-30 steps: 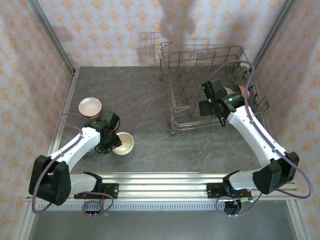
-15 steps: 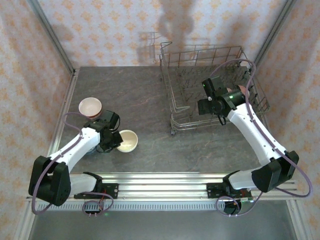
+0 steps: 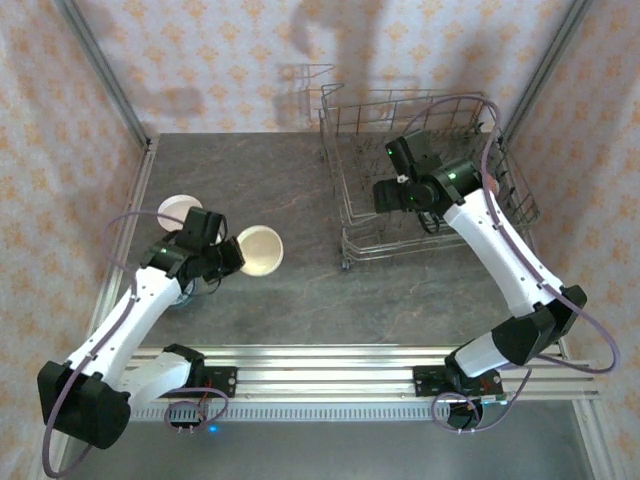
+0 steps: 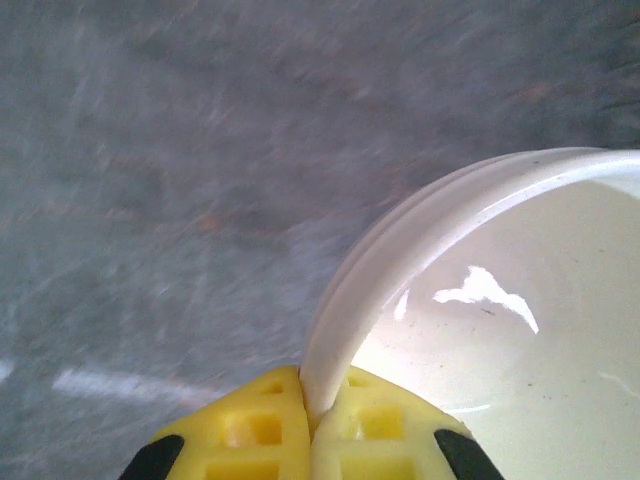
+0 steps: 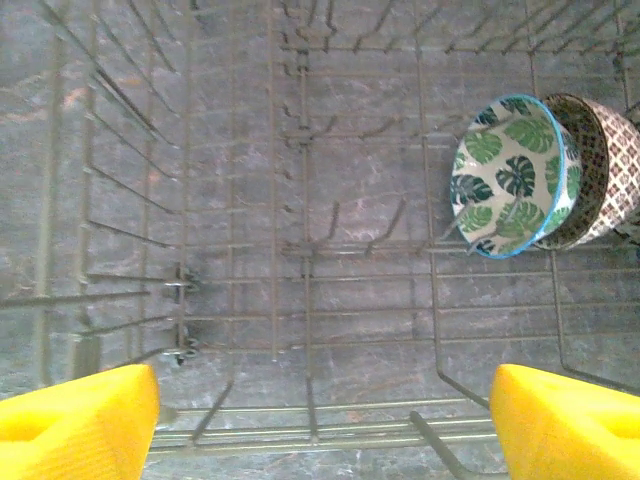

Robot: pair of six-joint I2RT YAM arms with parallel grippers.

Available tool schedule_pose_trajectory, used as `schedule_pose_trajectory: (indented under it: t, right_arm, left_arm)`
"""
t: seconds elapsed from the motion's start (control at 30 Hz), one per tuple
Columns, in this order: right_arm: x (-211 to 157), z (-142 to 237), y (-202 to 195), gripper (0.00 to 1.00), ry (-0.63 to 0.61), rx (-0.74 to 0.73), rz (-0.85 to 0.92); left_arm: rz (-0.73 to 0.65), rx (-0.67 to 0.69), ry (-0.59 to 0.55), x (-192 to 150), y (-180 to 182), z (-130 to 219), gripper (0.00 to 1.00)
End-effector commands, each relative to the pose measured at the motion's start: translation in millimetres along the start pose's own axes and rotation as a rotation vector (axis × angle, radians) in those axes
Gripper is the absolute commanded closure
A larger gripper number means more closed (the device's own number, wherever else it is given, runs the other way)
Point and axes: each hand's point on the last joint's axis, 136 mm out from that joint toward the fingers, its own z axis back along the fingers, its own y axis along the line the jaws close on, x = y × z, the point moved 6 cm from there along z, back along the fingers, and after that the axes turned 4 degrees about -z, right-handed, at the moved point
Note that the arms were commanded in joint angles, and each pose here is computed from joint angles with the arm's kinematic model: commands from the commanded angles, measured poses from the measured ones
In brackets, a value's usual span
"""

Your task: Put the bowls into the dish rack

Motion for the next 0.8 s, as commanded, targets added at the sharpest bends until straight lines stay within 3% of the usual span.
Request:
schedule_pose_trajectory:
  t: [0.0, 0.17, 0.37, 0.77]
  right_arm:
    - [11.2, 18.0, 9.5, 0.15, -0.022, 0.026, -0.002]
    - [35.3, 50.3, 31.6, 0.17, -0.116, 0.098, 0.029]
    - [40.4, 86.2, 66.5, 0.20, -0.218, 0.253, 0.103]
    - [33.9, 81.6, 92.4, 0.29, -0.223, 0.322, 0.146]
  left_arm:
    - [-0.095, -0.144, -0.148, 37.5, -42.3, 34.4, 1.00]
    - [-0.214, -0.166, -0.237, 68.3, -87.2, 57.0, 1.00]
    - [-0.271, -0.252, -0.269, 83.8, -130.1, 59.5, 1.00]
    - [-0.421, -0.236, -0.338, 73.8, -174.7, 77.1, 1.00]
